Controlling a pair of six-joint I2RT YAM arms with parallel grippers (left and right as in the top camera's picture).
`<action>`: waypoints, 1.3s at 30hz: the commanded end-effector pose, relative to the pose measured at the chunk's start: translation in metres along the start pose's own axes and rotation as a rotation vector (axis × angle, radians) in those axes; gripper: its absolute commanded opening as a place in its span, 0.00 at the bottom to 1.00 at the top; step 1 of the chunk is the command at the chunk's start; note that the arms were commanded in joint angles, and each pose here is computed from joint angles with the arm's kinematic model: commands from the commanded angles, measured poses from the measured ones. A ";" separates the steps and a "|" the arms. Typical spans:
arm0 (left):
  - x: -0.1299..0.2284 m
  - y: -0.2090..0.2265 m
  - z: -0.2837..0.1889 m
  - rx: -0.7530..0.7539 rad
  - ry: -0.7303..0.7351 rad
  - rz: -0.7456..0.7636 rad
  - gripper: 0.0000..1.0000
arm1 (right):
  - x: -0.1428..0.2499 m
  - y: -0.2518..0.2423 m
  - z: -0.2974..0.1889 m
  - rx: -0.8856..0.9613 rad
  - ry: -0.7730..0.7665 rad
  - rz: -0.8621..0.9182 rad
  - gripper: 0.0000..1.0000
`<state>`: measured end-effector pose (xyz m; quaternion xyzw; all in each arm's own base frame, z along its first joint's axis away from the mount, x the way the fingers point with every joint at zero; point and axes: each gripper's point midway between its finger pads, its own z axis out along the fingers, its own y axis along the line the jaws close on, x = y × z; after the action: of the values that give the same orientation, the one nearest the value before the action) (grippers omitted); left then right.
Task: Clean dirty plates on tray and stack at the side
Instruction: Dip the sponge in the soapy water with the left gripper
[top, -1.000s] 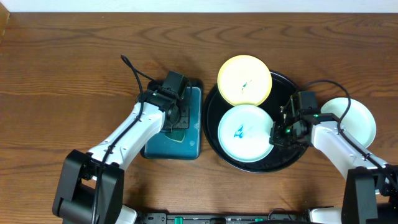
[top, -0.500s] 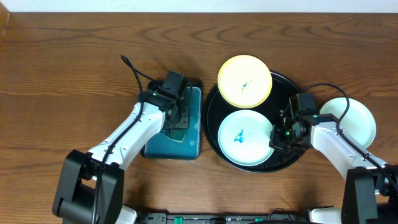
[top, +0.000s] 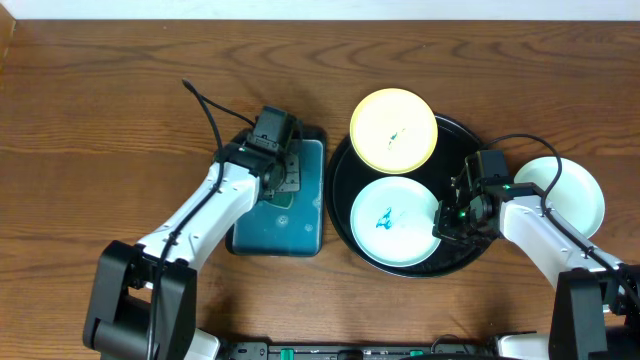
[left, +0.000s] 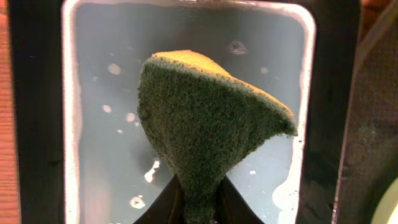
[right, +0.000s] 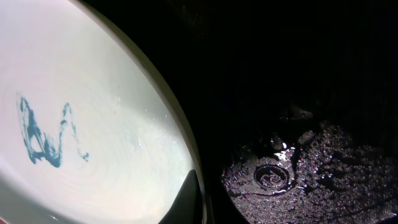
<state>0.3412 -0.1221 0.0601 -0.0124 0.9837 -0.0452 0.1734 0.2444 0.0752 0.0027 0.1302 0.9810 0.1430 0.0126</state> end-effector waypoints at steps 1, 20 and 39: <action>0.001 0.007 0.003 -0.029 0.000 0.001 0.17 | 0.003 -0.001 0.001 0.014 0.002 0.003 0.01; 0.043 0.023 0.034 -0.045 0.041 0.003 0.43 | 0.003 -0.001 0.001 0.014 0.004 0.003 0.01; 0.009 0.010 -0.003 0.010 -0.097 -0.005 0.07 | 0.004 -0.002 0.001 0.016 0.007 0.003 0.01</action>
<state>0.3218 -0.1107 0.0354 -0.0150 0.9813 -0.0423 0.1873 0.2436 0.0752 0.0027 0.1304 0.9811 0.1428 0.0111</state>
